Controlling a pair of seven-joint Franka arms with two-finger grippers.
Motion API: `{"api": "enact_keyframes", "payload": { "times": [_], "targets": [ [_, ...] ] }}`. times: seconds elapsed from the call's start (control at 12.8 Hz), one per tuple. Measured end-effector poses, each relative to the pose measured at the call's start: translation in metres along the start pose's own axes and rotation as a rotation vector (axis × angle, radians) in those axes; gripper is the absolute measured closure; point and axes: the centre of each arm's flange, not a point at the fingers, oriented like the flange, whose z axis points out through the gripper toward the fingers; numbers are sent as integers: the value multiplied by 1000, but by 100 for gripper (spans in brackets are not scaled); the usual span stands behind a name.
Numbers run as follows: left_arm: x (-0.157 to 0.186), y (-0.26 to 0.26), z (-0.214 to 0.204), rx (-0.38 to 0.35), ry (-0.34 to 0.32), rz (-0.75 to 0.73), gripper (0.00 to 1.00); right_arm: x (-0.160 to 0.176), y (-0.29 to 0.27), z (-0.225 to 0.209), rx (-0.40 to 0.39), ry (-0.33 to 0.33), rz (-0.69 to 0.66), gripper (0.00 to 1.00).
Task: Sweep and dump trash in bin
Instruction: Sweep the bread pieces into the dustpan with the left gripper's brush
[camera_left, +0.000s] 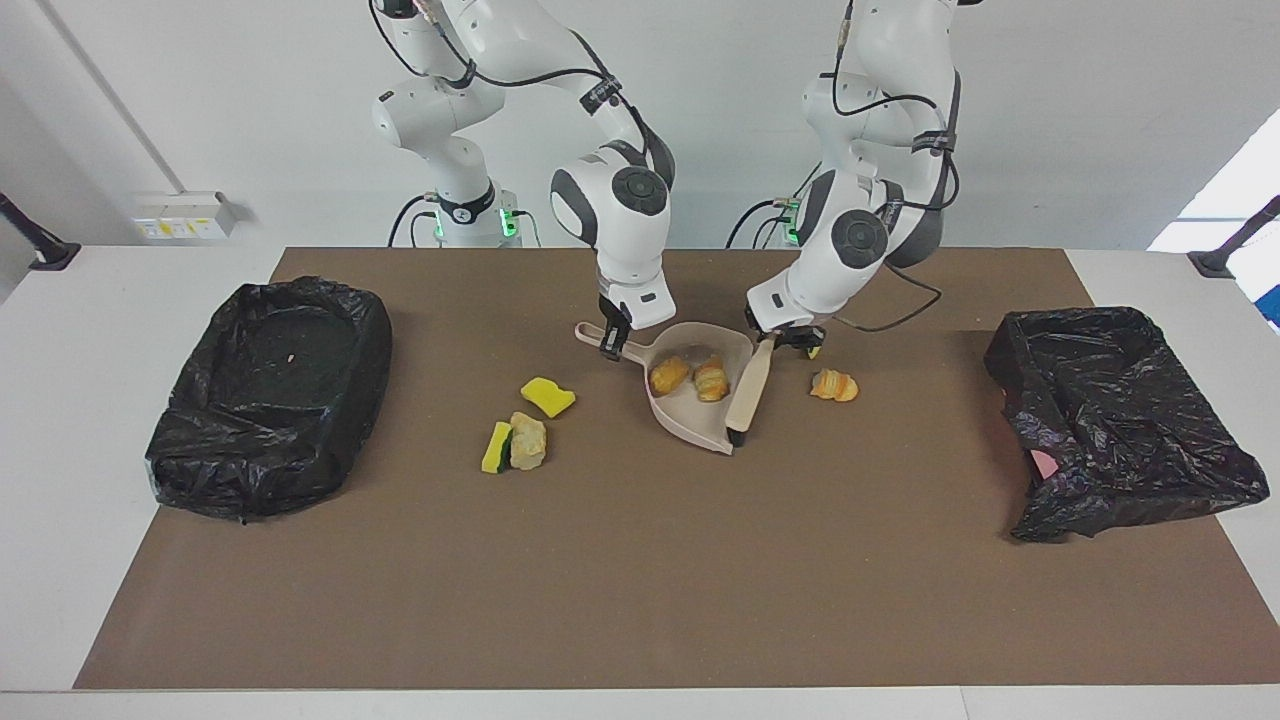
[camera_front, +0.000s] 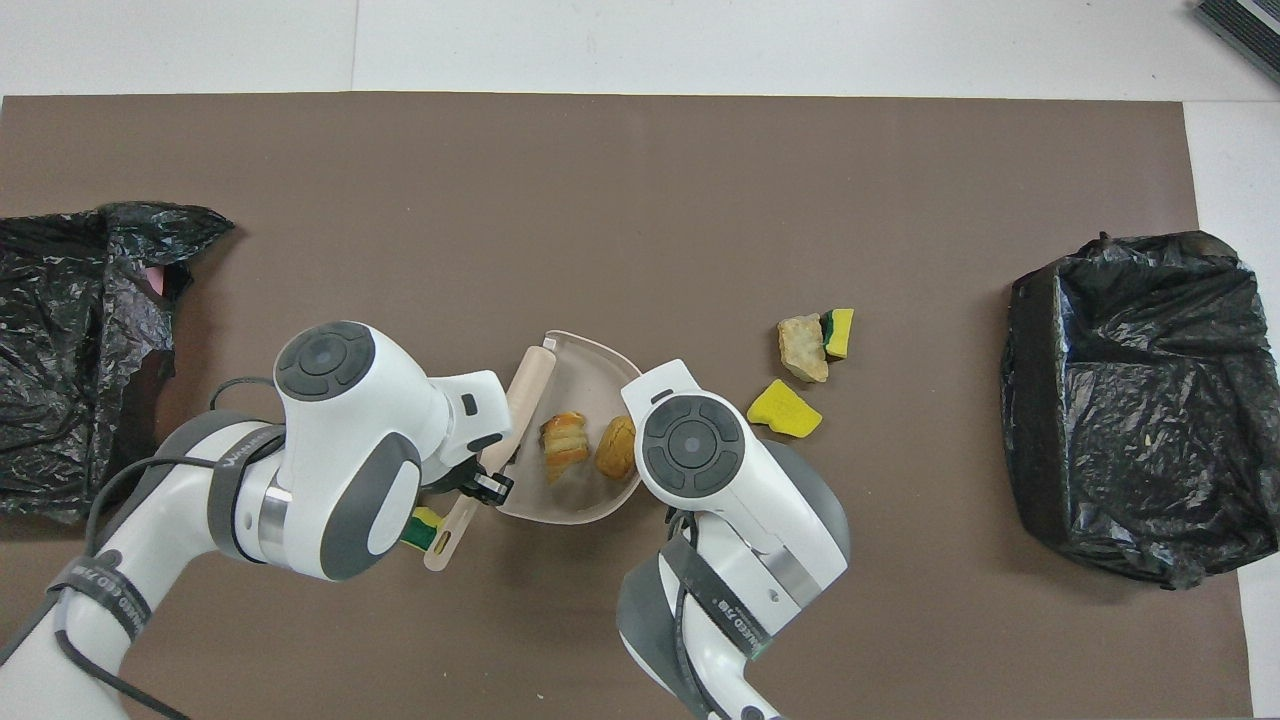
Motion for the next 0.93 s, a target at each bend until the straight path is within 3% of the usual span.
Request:
{"api": "enact_keyframes", "payload": {
  "times": [0.23, 0.47, 0.62, 0.93],
  "targets": [
    [6, 42, -20, -35, -1, -50, 74, 0, 0, 0, 0, 0, 0, 68],
    [1, 33, -61, -50, 15, -207, 74, 0, 0, 0, 0, 0, 0, 68],
    [-18, 12, -83, -58, -31, -356, 74, 0, 0, 0, -1, -1, -1, 68],
    [-52, -1, -87, 28, -138, -749, 74, -1, 3, -1, -44, -24, -93, 68]
  ]
}}
